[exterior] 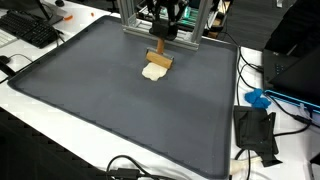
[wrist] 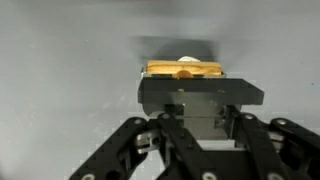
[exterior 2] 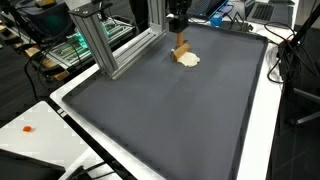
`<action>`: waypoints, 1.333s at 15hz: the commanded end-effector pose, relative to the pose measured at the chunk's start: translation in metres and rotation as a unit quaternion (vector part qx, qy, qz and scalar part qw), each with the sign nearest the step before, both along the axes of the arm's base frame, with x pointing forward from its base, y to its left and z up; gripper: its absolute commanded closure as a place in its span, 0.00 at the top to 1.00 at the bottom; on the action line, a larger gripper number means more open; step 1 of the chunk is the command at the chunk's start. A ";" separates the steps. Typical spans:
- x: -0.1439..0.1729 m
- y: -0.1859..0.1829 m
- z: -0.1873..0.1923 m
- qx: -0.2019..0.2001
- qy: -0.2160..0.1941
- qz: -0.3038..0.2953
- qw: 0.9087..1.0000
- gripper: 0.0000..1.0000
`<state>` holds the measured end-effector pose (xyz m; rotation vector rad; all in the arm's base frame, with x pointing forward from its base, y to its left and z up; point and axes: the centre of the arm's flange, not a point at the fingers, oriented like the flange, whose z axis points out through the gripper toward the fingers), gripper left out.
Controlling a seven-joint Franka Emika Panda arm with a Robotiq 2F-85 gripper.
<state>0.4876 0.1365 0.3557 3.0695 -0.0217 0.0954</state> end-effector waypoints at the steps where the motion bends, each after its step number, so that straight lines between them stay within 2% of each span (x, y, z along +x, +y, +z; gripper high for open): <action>1: -0.016 -0.013 -0.012 -0.006 0.038 0.006 0.999 0.22; 9: -0.033 -0.030 0.005 0.000 0.041 0.002 0.999 0.22; 14: -0.038 -0.039 0.011 0.009 0.026 0.001 1.000 0.22; 20: -0.053 -0.047 0.047 0.023 0.007 0.009 1.000 0.22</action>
